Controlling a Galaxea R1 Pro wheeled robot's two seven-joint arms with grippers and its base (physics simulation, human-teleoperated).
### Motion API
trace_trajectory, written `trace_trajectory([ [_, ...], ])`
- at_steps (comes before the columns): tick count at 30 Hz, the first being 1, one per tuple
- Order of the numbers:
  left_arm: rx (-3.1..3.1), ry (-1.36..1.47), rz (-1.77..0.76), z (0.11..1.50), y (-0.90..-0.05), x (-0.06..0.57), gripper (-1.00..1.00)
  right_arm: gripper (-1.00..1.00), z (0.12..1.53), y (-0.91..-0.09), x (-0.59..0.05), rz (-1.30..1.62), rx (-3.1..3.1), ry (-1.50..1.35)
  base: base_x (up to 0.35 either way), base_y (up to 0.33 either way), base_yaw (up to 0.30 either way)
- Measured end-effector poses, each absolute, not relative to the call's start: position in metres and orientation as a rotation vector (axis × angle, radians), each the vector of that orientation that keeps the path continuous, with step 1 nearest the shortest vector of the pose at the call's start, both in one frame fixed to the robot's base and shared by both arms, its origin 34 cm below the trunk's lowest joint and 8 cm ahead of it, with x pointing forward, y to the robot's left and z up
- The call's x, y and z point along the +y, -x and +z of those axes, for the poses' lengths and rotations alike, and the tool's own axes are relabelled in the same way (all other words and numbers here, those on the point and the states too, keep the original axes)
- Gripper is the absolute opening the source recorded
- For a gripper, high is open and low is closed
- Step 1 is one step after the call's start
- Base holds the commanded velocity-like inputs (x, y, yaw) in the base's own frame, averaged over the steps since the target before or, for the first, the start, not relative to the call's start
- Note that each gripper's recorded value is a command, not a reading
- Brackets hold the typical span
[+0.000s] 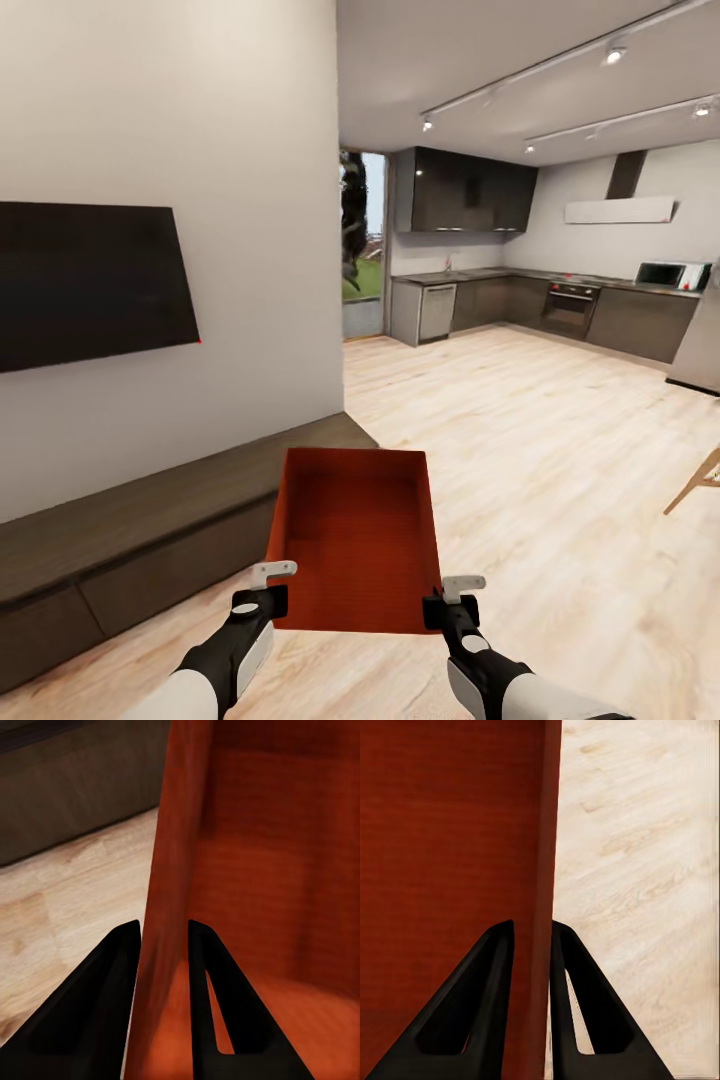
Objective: Move the two storage containers from the living room to the garage. In the garage, place one container on the floor and stack the other container on top of it (either order is fine).
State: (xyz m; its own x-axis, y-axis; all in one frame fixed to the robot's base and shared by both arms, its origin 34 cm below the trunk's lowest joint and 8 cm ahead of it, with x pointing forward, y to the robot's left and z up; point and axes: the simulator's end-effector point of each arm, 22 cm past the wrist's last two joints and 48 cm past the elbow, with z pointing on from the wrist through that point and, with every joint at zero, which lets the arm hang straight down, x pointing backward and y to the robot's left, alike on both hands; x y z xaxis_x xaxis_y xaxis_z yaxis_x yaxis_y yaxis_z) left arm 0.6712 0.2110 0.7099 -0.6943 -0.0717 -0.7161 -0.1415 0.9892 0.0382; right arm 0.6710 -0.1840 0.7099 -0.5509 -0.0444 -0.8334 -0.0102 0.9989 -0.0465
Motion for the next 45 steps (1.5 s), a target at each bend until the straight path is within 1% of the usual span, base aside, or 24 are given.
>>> trace_trajectory([
  [45,2.339,0.147,0.114,0.7101,-0.6714,0.2110,-1.00,-1.00,0.7101,-0.6712,-0.1840,-0.044,2.153,0.037,0.000,0.000,-0.278],
])
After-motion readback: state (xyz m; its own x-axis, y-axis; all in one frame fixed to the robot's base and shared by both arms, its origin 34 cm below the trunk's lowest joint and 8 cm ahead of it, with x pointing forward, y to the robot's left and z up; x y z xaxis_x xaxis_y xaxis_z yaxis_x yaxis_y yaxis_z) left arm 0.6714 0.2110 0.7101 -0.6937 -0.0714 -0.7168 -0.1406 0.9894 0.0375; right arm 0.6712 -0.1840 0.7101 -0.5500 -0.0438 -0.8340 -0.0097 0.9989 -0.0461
